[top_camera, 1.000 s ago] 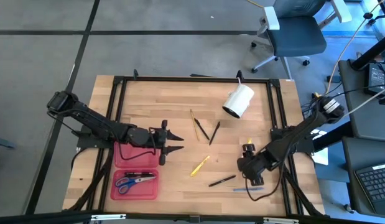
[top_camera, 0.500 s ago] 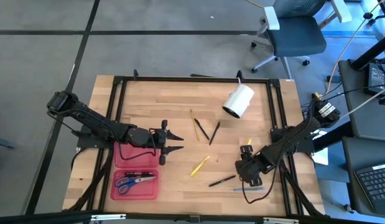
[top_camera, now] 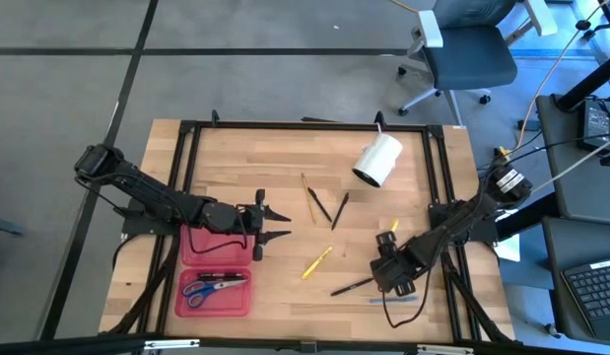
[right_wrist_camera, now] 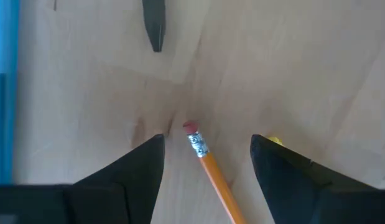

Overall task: Pick & place school supplies into a supply box
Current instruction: Put the orange pencil into the red supply box

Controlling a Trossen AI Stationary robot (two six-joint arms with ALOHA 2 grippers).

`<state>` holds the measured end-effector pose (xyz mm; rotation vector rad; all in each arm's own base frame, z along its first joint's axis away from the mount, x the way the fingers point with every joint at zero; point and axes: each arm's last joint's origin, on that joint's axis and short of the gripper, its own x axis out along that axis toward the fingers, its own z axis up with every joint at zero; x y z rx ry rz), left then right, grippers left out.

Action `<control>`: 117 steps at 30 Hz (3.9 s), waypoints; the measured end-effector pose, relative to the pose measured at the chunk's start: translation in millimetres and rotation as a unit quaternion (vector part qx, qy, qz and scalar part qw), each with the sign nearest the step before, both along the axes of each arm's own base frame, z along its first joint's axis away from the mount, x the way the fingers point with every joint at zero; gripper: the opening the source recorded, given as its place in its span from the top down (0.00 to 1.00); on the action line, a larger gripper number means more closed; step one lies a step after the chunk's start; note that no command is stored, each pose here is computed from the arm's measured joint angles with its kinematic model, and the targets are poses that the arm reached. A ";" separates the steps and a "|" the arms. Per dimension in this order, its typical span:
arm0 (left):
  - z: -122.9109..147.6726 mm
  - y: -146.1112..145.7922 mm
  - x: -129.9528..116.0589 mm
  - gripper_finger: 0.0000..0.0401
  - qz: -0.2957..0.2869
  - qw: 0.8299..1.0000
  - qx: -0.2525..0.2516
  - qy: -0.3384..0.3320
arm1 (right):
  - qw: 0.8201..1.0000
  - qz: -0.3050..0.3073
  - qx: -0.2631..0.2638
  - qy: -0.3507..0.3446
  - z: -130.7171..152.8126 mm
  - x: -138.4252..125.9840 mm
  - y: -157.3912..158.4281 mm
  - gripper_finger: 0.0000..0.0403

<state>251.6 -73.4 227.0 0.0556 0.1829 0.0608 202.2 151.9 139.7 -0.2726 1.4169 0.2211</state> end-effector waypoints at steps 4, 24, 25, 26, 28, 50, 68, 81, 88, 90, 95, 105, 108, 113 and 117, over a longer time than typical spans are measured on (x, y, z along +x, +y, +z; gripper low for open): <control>0.0 0.0 0.0 0.65 0.000 1.000 0.000 0.000 | 1.000 0.030 -0.006 0.003 -3.1 1.1 0.9 0.40; -0.1 0.0 0.0 0.65 -0.002 1.000 0.009 0.001 | 0.998 0.066 0.014 0.009 -6.1 3.0 4.2 0.71; -0.1 0.0 0.0 0.65 -0.002 1.000 0.008 0.001 | 0.998 0.069 0.014 0.009 -6.3 3.0 4.2 0.71; -0.1 -0.1 0.0 0.65 -0.002 1.000 0.008 0.001 | 0.997 0.071 0.014 0.009 -6.3 3.0 4.2 0.72; -0.2 0.0 0.0 0.65 -0.002 1.000 0.008 0.001 | 0.997 0.077 0.014 0.009 -6.3 3.1 4.3 0.73; -0.2 0.0 0.0 0.65 -0.002 1.000 0.008 0.001 | 0.997 0.078 0.002 0.001 -6.6 3.5 3.8 0.74; -0.2 0.0 0.0 0.65 -0.002 1.000 0.008 0.001 | 0.997 0.076 0.010 0.002 -6.5 4.1 4.2 0.95; -0.2 0.0 0.0 0.65 -0.002 1.000 0.008 0.001 | 0.999 0.034 0.023 -0.006 -0.9 2.5 3.0 0.95; -0.2 0.0 0.0 0.65 -0.002 1.000 0.008 0.001 | 0.998 0.010 0.051 -0.038 17.4 0.2 1.2 0.96; -0.2 -0.1 0.0 0.65 -0.002 1.000 0.008 0.001 | 0.997 0.010 0.058 -0.048 25.4 0.4 1.3 0.96; -0.1 0.0 0.0 0.65 -0.002 1.000 0.008 0.001 | 0.995 0.005 0.050 -0.085 64.3 7.7 4.2 0.96; -0.1 -0.2 0.0 0.65 -0.001 1.000 0.000 0.000 | 0.963 -0.007 0.040 -0.267 165.7 34.6 16.4 0.96; 0.0 -0.1 0.1 0.65 0.000 1.000 -0.004 0.000 | 0.937 0.016 0.059 -0.343 184.2 44.6 22.9 0.96; 1.0 -0.6 0.2 0.65 -0.006 1.000 -0.008 -0.005 | 0.887 0.051 0.086 -0.452 199.2 60.4 28.6 0.96; 1.9 -0.6 0.4 0.64 -0.005 1.000 -0.015 -0.010 | 0.851 0.073 0.079 -0.514 201.1 72.8 22.6 0.96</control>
